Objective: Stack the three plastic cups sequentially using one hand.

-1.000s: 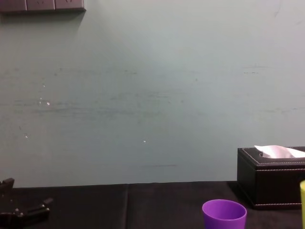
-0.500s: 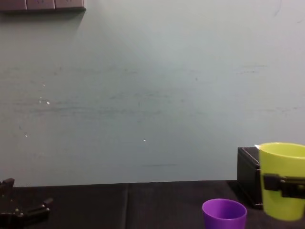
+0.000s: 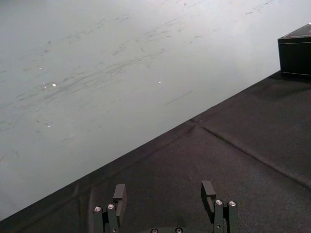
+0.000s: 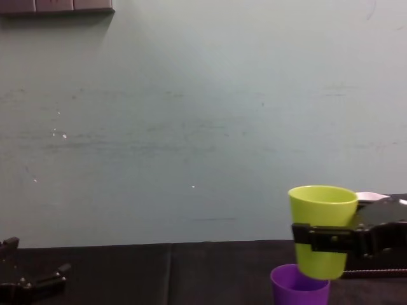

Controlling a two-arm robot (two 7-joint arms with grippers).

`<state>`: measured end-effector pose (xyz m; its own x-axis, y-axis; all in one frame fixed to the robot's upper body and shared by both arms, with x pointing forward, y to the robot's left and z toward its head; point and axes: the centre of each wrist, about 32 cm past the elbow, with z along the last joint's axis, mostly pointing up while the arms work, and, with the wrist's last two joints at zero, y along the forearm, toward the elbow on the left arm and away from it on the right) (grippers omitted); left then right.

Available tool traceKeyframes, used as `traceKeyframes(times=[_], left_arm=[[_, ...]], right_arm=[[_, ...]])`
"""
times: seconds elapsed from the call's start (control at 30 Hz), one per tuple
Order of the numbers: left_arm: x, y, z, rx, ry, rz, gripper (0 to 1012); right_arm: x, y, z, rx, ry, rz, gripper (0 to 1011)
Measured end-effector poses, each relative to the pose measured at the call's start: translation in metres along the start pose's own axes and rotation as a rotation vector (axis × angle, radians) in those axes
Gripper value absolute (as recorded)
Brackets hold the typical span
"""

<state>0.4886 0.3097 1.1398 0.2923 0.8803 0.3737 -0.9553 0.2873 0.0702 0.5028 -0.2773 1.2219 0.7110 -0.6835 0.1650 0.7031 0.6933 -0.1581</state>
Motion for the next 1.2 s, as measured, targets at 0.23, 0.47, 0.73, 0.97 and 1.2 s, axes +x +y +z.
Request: traceKeyframes(times=[0.23, 0.47, 0.73, 0.97, 1.2], left_arm=[[0.0000, 0.000, 0.000, 0.000, 0.000, 0.000, 1011], [0.0000, 0.000, 0.000, 0.000, 0.000, 0.000, 1011], [0.0000, 0.000, 0.000, 0.000, 0.000, 0.000, 1012], [0.0000, 0.000, 0.000, 0.000, 0.000, 0.000, 1011], [0.0000, 0.000, 0.000, 0.000, 0.000, 0.000, 1011]], right_arm=[[0.0009, 0.014, 0.001, -0.010, -0.003, 0.004, 735], [0.0057, 0.022, -0.001, -0.019, 0.005, 0.003, 735], [0.0095, 0.030, -0.005, -0.026, 0.022, 0.020, 735], [0.0095, 0.034, -0.009, -0.030, 0.026, 0.030, 736], [0.0094, 0.036, -0.019, -0.044, 0.019, 0.028, 735]])
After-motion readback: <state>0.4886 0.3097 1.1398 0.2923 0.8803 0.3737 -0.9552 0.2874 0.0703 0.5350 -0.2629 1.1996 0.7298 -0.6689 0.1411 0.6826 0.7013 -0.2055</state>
